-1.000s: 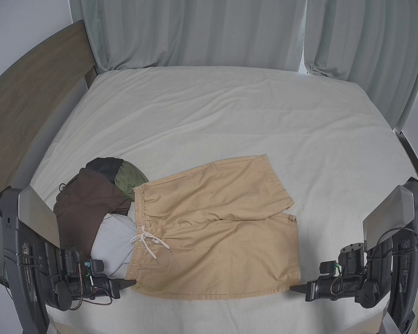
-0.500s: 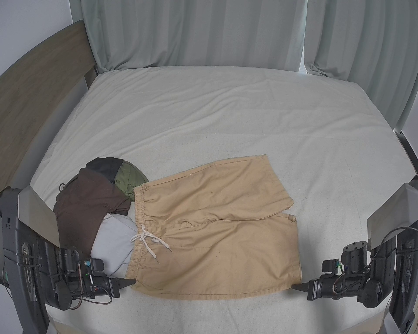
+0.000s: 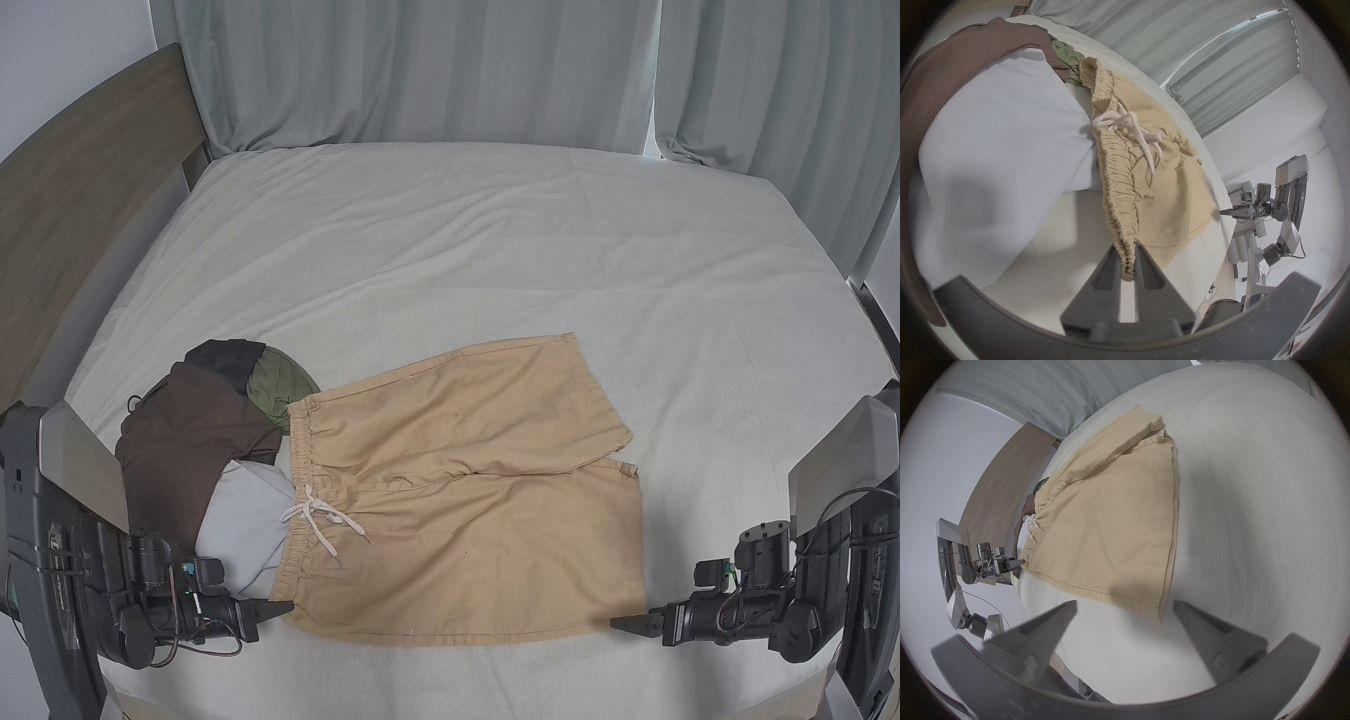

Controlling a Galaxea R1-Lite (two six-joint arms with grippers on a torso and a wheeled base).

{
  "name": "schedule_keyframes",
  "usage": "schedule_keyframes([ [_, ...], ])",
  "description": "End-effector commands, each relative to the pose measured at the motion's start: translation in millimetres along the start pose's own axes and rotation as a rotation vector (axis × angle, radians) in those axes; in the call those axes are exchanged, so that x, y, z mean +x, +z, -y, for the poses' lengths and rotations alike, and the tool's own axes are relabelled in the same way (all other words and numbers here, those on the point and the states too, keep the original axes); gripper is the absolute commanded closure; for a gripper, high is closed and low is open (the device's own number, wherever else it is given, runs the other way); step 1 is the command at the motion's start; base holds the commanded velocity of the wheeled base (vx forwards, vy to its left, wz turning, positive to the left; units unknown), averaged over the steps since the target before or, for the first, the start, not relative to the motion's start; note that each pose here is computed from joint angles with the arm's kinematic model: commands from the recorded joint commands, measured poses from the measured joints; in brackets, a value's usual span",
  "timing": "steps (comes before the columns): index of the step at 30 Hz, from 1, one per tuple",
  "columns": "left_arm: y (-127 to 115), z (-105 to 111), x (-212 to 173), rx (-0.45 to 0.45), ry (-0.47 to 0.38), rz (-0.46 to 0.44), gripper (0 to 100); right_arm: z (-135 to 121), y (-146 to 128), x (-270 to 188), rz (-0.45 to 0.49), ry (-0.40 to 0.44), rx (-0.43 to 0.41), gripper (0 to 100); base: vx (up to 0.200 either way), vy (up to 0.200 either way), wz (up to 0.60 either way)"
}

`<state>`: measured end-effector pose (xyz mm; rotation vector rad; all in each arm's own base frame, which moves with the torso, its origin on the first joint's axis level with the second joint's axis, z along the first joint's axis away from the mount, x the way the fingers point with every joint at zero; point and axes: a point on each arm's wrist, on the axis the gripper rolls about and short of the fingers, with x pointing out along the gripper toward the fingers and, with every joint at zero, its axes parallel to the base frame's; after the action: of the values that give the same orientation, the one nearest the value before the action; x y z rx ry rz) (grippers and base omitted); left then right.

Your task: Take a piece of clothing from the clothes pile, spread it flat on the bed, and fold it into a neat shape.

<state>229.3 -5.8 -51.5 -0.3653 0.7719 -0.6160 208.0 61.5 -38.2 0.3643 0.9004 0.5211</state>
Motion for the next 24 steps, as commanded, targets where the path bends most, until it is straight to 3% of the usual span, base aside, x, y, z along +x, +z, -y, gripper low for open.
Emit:
schedule_keyframes([
  [1, -0.7, 0.1, -0.4, -0.002, 0.001, -0.002, 100, 0.7, -0.6, 1.6, -0.005, 0.0, 0.001, 0, 0.0, 0.0, 0.0],
  [5, -0.7, 0.1, -0.4, -0.002, 0.001, -0.002, 100, 1.1, -0.4, 2.5, -0.003, 0.0, 0.001, 0, 0.0, 0.0, 0.0],
  [6, -0.7, 0.1, -0.4, -0.002, 0.001, -0.002, 100, 1.0, -0.7, 2.2, -0.005, 0.0, 0.001, 100, 0.0, 0.0, 0.0],
  [24, 2.1, 0.7, -0.5, 0.003, -0.012, 0.008, 100, 0.9, -2.0, 0.8, -0.01, -0.006, 0.005, 100, 0.0, 0.0, 0.0],
])
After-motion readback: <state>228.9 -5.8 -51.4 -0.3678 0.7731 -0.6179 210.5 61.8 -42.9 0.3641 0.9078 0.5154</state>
